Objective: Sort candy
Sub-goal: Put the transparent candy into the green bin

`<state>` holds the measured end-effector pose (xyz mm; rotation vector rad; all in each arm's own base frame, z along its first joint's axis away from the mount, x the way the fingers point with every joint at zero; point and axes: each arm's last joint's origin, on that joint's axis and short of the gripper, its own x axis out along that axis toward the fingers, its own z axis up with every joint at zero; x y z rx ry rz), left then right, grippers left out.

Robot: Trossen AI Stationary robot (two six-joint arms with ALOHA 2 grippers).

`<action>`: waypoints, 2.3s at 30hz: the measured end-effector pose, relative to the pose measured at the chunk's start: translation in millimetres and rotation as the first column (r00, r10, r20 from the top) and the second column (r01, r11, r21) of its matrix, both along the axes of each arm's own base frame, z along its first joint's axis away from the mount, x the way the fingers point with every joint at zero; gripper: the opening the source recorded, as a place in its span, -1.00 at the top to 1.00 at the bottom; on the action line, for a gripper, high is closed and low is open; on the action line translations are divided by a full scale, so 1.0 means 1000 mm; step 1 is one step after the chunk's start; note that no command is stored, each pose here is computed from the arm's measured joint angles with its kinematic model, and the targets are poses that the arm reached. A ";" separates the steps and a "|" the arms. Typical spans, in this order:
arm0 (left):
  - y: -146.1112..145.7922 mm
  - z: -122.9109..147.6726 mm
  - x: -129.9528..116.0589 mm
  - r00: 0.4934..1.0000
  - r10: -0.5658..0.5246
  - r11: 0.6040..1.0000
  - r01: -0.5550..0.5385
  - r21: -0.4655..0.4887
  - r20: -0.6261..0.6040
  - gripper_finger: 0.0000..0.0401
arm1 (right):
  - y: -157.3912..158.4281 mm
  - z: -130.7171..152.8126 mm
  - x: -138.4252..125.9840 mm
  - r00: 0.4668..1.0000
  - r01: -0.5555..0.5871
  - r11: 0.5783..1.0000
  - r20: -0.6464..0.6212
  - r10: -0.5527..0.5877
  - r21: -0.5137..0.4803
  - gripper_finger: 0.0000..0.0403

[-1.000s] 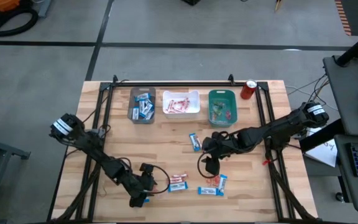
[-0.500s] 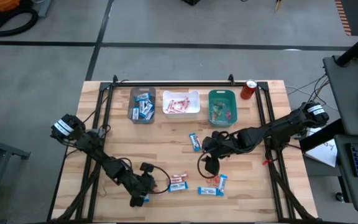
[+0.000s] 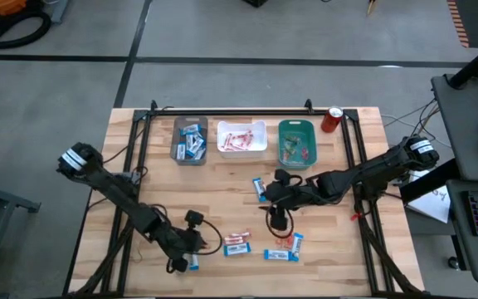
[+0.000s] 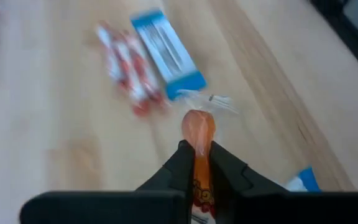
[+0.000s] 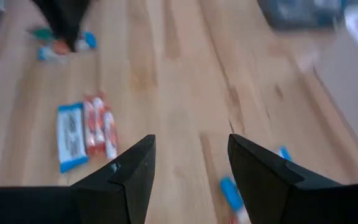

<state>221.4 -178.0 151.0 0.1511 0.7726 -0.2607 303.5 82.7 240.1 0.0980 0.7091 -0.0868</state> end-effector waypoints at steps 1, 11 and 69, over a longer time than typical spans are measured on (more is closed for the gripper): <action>0.002 0.007 -0.001 1.000 0.003 1.000 -0.004 0.014 0.027 0.93 | 0.001 0.003 0.002 0.999 -0.027 0.999 0.032 0.028 -0.018 0.04; 0.038 0.076 -0.001 0.894 0.191 0.964 -0.249 0.094 0.406 0.94 | 0.012 0.013 0.029 0.883 -0.195 0.943 0.370 0.288 -0.270 0.04; 0.047 0.076 0.034 0.776 0.283 0.911 -0.402 0.096 0.563 0.37 | 0.003 -0.004 0.054 0.851 -0.062 0.925 0.465 0.245 -0.375 0.94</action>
